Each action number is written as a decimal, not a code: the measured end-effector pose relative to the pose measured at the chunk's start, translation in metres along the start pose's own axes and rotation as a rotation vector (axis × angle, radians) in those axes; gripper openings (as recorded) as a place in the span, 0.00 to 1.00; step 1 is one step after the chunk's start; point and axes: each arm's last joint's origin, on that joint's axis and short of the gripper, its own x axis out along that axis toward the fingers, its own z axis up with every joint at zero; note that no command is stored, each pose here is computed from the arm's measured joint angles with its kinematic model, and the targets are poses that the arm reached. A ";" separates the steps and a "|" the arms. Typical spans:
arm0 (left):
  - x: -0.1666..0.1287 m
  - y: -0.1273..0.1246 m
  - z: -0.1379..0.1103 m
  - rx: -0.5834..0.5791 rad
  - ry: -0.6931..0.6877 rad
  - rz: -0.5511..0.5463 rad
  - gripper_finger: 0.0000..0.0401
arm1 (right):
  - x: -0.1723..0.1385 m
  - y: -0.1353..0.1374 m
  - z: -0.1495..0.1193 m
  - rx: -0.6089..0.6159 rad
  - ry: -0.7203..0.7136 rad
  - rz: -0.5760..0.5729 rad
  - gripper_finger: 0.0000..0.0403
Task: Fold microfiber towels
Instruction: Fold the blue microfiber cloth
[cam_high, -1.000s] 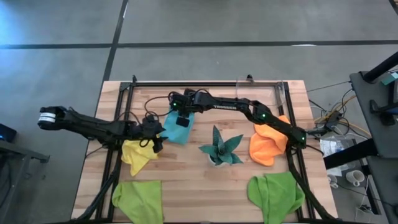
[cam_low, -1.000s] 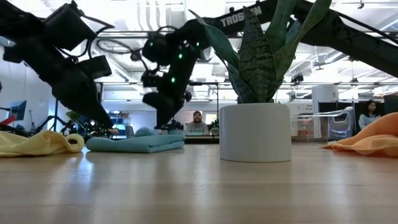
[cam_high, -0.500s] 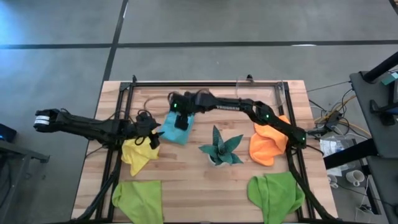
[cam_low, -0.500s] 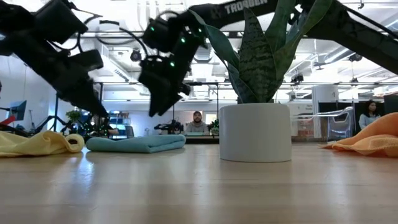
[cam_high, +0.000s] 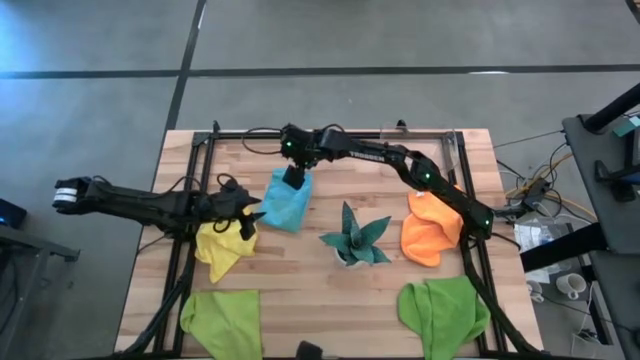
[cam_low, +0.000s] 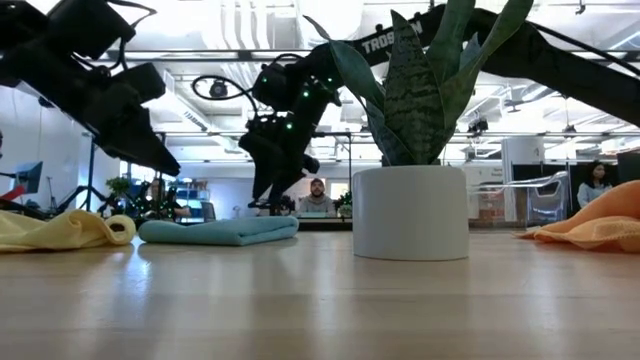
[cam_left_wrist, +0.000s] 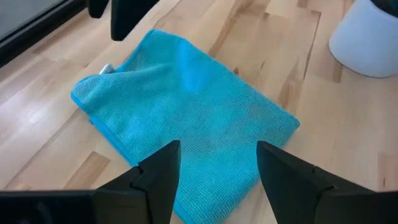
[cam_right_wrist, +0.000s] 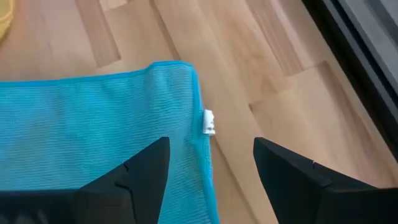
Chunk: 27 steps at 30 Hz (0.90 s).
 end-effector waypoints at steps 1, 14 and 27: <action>0.001 0.000 0.000 0.002 0.004 0.002 0.49 | -0.001 0.000 0.000 0.000 -0.001 -0.001 0.57; 0.017 -0.003 -0.012 0.049 0.119 0.037 0.49 | -0.021 0.016 0.013 -0.067 -0.086 0.014 0.56; 0.038 -0.004 -0.033 0.115 0.293 0.092 0.49 | -0.024 0.021 0.014 -0.172 -0.095 0.016 0.56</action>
